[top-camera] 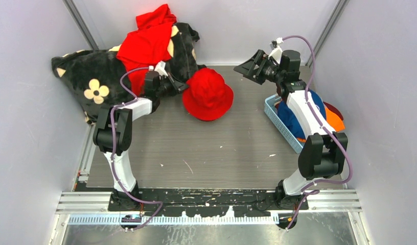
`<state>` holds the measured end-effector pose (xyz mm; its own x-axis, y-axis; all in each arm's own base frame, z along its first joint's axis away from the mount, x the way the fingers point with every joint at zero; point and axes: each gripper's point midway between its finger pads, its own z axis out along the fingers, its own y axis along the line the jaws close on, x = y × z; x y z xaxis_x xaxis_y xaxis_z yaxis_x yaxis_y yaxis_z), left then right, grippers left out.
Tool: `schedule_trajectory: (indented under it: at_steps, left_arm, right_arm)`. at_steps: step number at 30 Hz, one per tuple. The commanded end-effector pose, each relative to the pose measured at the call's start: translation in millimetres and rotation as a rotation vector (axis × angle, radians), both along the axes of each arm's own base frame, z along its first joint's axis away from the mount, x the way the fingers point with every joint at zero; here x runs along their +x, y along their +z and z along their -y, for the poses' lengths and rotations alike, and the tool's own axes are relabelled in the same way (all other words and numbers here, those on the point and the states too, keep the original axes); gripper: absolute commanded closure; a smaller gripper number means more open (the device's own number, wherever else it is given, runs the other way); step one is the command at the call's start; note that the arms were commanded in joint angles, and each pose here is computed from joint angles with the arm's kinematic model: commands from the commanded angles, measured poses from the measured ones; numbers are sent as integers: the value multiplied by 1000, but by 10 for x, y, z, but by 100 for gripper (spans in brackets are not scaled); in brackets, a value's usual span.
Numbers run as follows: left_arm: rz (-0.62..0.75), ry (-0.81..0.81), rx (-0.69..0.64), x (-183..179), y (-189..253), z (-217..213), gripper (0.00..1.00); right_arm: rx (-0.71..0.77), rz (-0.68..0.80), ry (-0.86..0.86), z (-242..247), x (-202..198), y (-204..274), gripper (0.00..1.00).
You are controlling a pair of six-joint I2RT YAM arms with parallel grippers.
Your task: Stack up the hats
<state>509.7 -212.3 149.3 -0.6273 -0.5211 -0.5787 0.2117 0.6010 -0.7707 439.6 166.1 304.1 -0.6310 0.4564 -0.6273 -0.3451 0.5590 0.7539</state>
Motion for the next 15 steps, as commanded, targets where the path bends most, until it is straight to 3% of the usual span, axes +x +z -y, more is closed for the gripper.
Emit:
schedule_trajectory:
  at_steps: [1, 5, 10, 15]
  left_arm:
    - [27, -9, -11, -48, 64, 38, 100]
    - [37, 1, 5, -73, 162, 0, 98]
    - [42, 55, 96, -126, 324, -154, 69]
    - [31, 132, 193, -234, 445, -368, 50]
  right_arm:
    - [-41, 114, -33, 86, -44, 307, 17]
    - [-107, 112, -90, 193, -17, 295, 17]
    - [-304, 7, -303, 624, 55, 93, 17]
    - [-528, -152, -539, 1187, 27, -306, 15]
